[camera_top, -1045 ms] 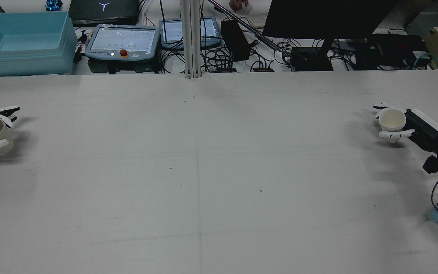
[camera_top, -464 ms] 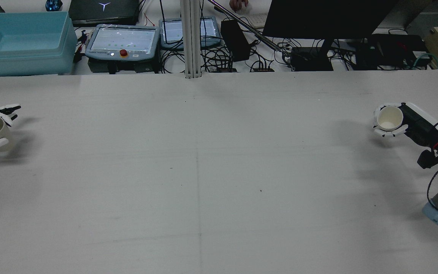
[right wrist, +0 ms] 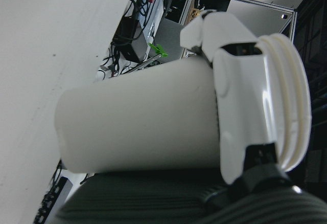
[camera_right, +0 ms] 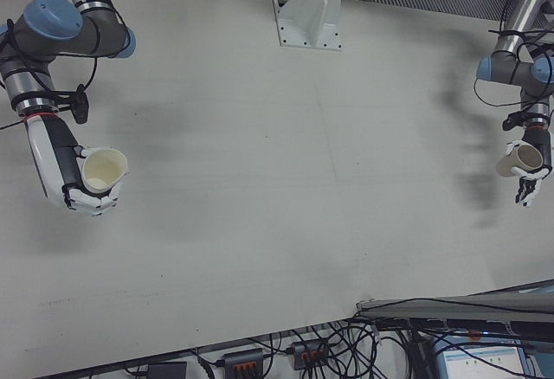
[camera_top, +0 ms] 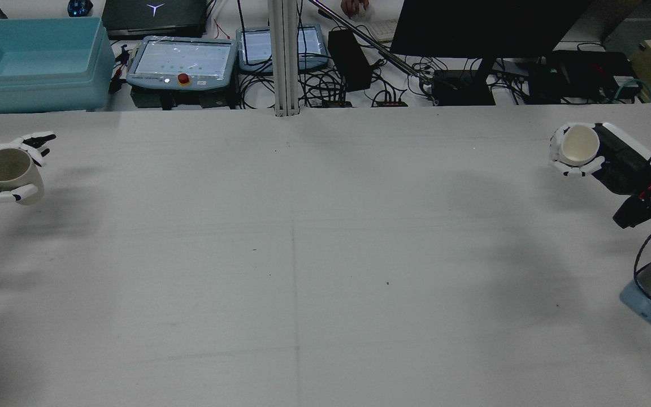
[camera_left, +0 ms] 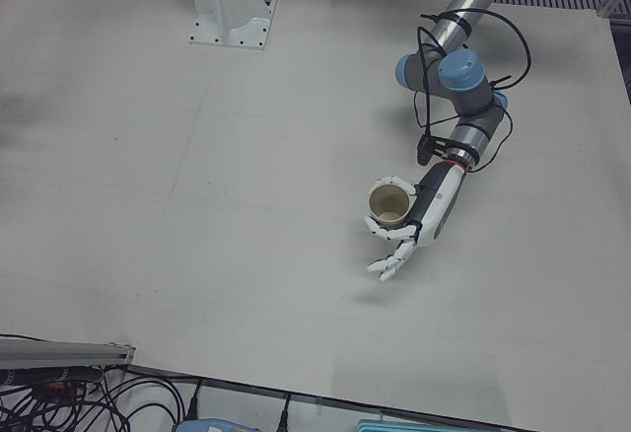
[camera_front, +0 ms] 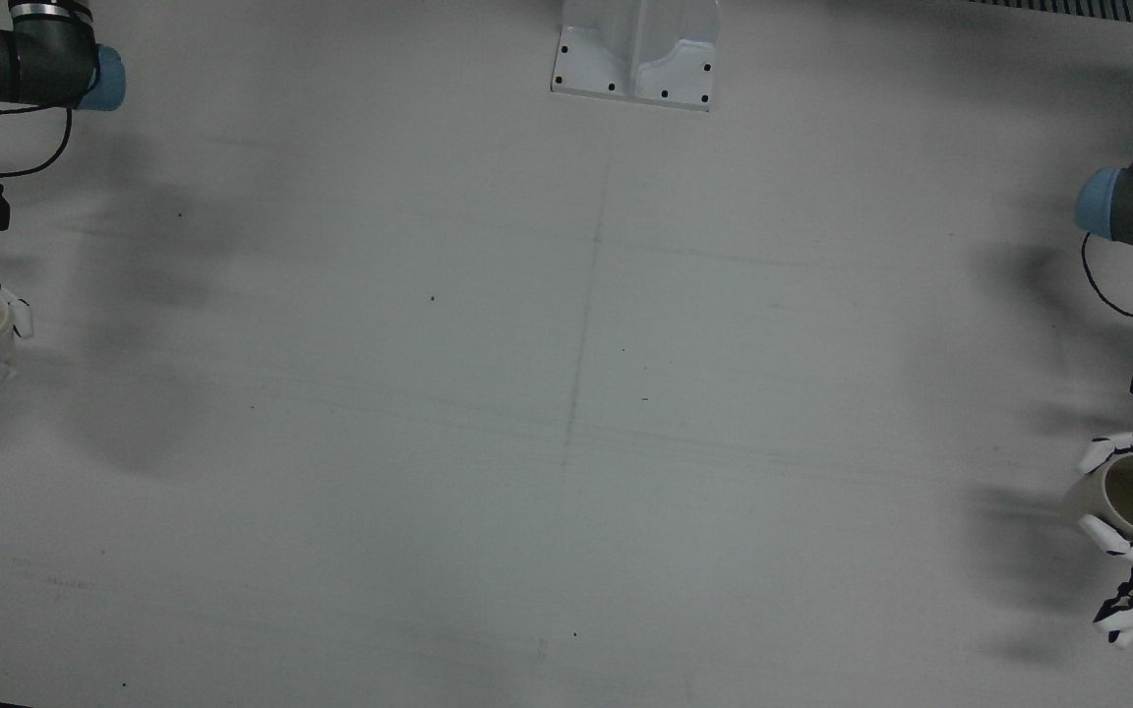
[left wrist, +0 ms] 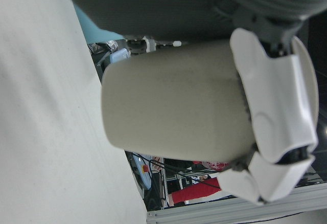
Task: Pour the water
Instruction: 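Lift both held cups off the table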
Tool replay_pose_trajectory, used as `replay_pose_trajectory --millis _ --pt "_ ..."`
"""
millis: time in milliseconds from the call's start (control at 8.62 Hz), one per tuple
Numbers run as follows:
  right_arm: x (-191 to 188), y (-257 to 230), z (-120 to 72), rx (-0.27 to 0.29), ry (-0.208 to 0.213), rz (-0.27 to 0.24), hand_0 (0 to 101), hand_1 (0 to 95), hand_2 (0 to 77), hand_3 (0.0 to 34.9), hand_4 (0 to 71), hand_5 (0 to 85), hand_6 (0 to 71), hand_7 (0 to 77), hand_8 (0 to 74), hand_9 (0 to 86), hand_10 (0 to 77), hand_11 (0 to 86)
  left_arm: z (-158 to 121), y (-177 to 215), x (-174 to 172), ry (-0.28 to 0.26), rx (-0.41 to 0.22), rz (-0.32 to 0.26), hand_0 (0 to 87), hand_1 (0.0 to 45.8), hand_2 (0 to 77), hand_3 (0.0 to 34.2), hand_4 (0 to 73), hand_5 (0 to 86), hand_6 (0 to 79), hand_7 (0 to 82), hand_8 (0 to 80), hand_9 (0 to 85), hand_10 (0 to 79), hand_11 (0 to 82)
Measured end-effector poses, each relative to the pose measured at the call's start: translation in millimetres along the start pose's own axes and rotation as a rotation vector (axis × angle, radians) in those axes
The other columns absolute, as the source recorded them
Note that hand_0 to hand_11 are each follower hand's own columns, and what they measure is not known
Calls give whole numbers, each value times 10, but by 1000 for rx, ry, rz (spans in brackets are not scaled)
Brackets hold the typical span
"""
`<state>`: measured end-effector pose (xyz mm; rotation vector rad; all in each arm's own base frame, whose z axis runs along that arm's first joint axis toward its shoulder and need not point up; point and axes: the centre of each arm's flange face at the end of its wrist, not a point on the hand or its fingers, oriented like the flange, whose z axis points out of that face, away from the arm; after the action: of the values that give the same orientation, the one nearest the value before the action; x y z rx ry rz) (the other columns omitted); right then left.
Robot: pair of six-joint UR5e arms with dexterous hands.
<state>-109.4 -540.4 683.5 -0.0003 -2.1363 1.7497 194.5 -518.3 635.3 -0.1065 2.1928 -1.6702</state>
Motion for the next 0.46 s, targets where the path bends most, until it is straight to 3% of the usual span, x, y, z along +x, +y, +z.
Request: replay_pose_trajectory --millis 232,464 --pt "-525 850 221 -10 -56 13 798 180 442 3 305 513 545 578 475 584 365 529 102 569 -40 -19 -49 24 584 76 464 0 562 349 120 202 65 98 54 114" --pt "-967 1647 434 -35 -102 11 798 180 442 2 305 513 545 578 475 584 365 529 245 1033 -454 -85 -104 42 608 76 464 0 562 355 120 202 60 93 60 114"
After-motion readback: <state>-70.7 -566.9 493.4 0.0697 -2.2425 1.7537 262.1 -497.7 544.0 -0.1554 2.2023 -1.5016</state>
